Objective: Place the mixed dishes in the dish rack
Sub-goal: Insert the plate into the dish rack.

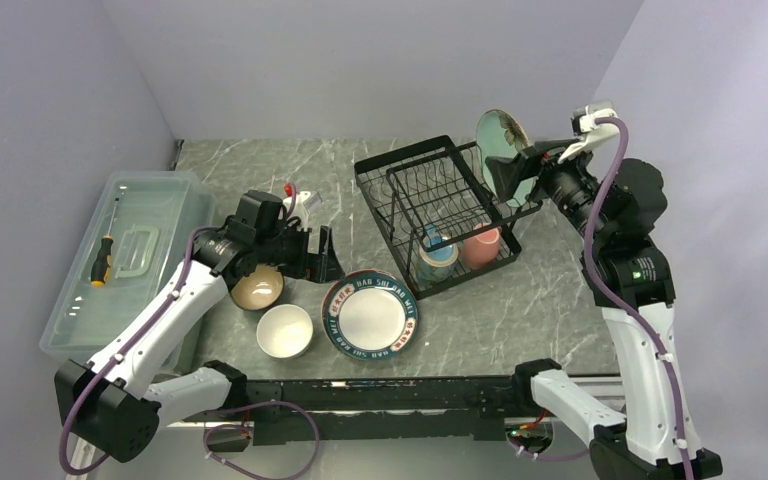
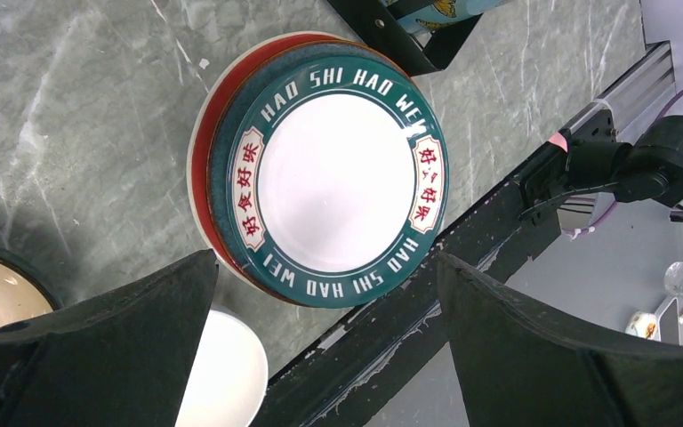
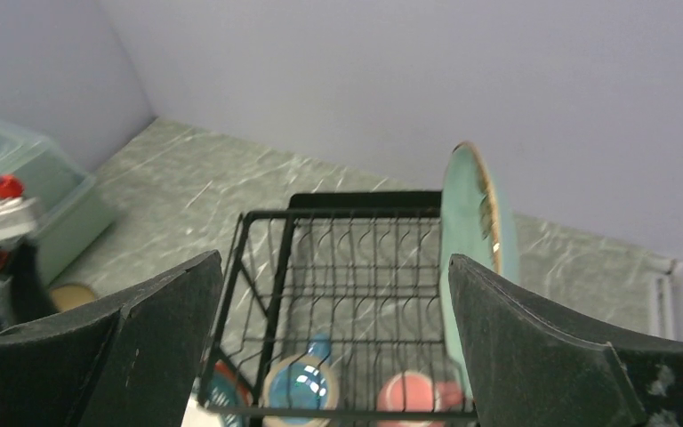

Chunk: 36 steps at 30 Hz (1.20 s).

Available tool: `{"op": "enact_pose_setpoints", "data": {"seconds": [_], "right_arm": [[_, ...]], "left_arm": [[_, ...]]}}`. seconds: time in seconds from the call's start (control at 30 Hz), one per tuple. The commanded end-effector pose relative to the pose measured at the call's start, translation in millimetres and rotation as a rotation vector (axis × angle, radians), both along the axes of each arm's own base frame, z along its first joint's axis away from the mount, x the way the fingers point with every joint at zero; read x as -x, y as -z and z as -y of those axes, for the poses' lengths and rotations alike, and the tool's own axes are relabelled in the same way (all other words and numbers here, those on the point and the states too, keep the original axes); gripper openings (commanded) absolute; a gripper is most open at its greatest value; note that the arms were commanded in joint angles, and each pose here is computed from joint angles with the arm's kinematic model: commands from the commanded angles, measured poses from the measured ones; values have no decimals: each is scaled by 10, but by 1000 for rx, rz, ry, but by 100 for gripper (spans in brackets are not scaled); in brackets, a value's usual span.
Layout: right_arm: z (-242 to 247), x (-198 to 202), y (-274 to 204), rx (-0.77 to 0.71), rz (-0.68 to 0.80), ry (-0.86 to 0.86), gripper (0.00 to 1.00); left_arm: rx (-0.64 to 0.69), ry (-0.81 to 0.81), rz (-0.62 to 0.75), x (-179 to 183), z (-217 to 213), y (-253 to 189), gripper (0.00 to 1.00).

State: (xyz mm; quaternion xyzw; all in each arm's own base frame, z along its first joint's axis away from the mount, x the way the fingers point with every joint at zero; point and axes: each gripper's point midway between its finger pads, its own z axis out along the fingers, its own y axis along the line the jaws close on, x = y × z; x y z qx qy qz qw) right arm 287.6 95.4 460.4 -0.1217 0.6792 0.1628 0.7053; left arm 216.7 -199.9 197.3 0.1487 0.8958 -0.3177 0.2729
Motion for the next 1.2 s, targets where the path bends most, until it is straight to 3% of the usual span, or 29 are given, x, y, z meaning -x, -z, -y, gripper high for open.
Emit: {"op": "enact_pose_setpoints", "data": {"seconds": [0.0, 0.13, 0.23, 0.63, 0.9, 1.17], "right_arm": [[-175, 237, 241, -49, -162, -105, 100], [-246, 470, 351, -97, -169, -164, 100], [-315, 588, 521, -134, -254, -203, 98], [-346, 970, 1043, -272, -491, -197, 80], [-461, 1021, 1794, -374, -712, -200, 63], [-552, 1073, 2269, -418, -812, -191, 57]], "left_arm": [[-7, 13, 30, -8, -9, -23, 99], [-11, 15, 22, -13, -5, -4, 99], [-11, 16, 16, -14, 0, 11, 99], [-65, -91, -99, -54, -68, 213, 100], [-27, -174, -191, 39, -64, 348, 99], [1, -216, -266, 66, -14, 563, 96]]}}
